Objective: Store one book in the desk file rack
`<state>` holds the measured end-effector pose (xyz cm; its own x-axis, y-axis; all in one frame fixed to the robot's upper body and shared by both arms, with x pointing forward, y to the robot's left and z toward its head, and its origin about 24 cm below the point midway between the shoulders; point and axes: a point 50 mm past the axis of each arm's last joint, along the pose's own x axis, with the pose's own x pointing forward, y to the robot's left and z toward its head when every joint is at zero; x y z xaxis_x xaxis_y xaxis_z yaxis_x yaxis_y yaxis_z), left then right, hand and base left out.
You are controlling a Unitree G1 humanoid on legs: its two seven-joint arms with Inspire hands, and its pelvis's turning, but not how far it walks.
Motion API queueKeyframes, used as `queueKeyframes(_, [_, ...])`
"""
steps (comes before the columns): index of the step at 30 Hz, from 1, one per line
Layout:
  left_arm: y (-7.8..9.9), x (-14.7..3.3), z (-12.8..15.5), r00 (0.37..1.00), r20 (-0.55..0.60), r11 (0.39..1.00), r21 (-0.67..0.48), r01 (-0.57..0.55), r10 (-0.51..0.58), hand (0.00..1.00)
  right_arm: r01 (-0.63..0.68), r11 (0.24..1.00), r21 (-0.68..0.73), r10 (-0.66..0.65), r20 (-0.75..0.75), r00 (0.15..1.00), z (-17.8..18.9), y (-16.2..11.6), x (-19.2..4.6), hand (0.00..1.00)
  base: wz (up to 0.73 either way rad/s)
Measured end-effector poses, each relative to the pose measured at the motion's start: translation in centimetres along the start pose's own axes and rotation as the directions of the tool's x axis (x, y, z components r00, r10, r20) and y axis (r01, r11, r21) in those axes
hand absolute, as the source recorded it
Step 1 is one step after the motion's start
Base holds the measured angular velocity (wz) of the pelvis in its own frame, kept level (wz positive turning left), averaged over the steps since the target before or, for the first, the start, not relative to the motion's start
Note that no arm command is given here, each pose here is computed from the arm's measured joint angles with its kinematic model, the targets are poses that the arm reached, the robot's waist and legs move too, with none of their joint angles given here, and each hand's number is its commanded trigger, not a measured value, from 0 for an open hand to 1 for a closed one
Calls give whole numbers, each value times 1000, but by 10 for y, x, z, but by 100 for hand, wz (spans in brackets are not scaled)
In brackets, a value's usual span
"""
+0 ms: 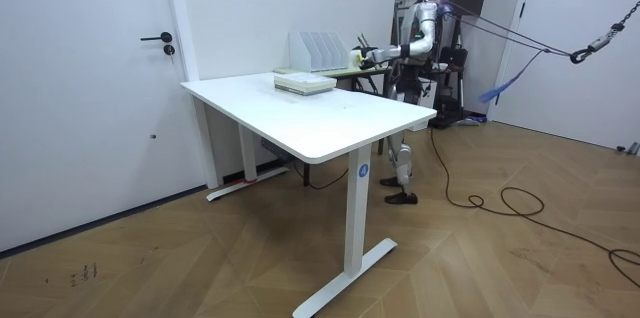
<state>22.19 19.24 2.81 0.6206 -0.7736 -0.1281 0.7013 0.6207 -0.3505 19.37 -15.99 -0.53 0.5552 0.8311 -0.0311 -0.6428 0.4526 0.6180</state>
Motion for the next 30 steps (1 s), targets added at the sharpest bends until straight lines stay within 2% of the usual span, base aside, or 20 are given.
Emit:
queueKeyframes(8, [10,-4,-25,989,-92,993,-19,-115,112,0,74,997,-12,-74,4,997,4,-5,-3,100,0])
queueKeyframes(15, [21,-14,-56,944,-227,968,-14,-250,240,0,169,984,-48,-167,42,985,17,-14,-8,100,-1])
queueKeyframes(18, [22,-22,-81,901,-317,946,-32,-322,296,0,202,977,-75,-196,80,977,31,-16,-5,100,-1])
queueKeyframes(22, [23,-40,-111,815,-453,915,3,-404,362,0,239,963,-129,-210,205,956,60,-11,-6,100,2])
queueKeyframes(25, [17,-48,-135,750,-537,893,12,-449,385,0,298,943,-149,-249,276,928,73,-13,-4,100,1])
queueKeyframes(30, [4,-57,-164,669,-625,867,27,-497,402,0,443,869,-218,-378,284,881,78,-17,-6,100,0])
